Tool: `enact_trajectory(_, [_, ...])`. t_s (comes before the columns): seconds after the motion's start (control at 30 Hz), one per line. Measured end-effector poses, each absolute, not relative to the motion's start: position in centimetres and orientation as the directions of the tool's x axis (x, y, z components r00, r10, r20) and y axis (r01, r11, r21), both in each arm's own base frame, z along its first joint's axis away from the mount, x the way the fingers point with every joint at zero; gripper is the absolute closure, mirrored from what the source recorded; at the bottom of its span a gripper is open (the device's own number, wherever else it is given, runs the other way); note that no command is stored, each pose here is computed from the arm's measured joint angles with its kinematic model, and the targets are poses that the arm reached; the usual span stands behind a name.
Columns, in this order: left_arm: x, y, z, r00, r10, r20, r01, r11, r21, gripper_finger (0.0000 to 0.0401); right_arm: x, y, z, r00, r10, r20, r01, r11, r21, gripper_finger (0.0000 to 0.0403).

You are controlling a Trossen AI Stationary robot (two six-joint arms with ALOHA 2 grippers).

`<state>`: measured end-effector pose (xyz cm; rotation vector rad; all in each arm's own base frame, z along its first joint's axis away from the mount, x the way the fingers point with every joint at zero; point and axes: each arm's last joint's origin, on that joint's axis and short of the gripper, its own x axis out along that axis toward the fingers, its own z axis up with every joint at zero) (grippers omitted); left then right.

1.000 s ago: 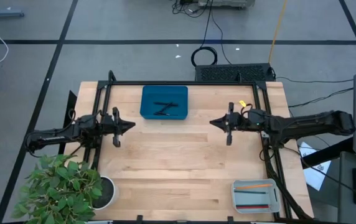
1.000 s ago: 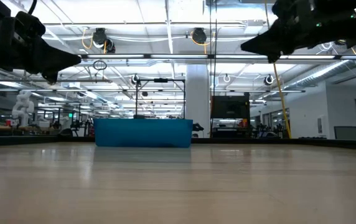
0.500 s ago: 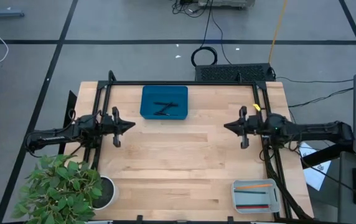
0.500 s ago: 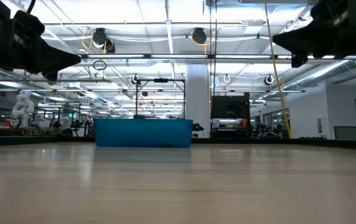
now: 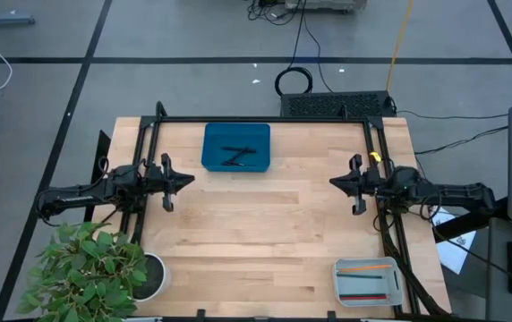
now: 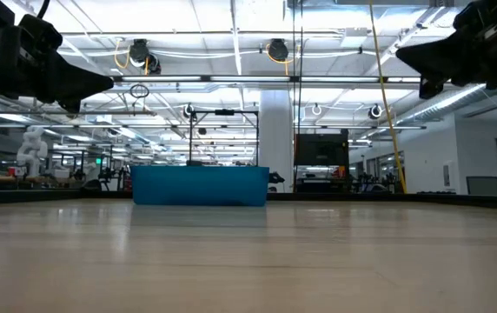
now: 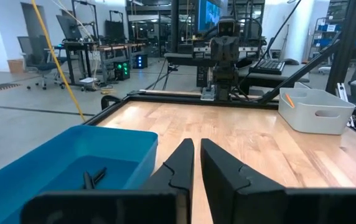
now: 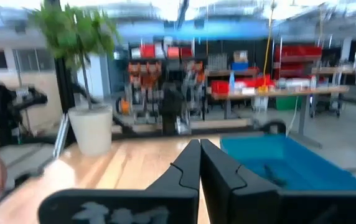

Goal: Sort pens & pencils
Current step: Return to Home Position

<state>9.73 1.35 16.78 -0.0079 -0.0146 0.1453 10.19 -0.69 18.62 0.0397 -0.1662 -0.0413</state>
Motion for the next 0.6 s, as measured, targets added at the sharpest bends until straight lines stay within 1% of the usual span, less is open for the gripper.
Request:
enact_trajectory(0.1, [9.7,1.3,16.8,0.989,0.144,0.014,-0.144,0.989,-0.009,0.0366,9.9,-0.7,18.9,0.978,-0.044,0.205,0.036,0.998,0.046,0.0403])
enact_trajectory(0.2, [9.7,1.3,16.8,0.989,0.144,0.014,-0.144,0.989,-0.009,0.0366,9.9,-0.7,18.6,0.982,-0.045,0.185,0.037,0.998,0.044,0.0403])
enact_trajectory(0.33, [9.7,1.3,16.8,0.989,0.144,0.014,-0.144,0.99,-0.009,0.0366,10.0,-0.7,17.6,0.996,-0.057,0.073,0.057,0.998,-0.003,0.0403])
enact_trajectory(0.47, [9.7,1.3,16.8,0.989,0.144,0.014,-0.144,0.99,-0.009,0.0366,10.0,-0.9,16.7,0.992,-0.126,-0.012,0.126,0.992,0.0,0.0403])
enact_trajectory(0.6, [9.7,1.3,16.8,0.99,0.144,0.014,-0.144,0.99,-0.009,0.0366,10.1,-0.9,16.5,0.992,-0.124,-0.036,0.125,0.992,0.012,0.0403])
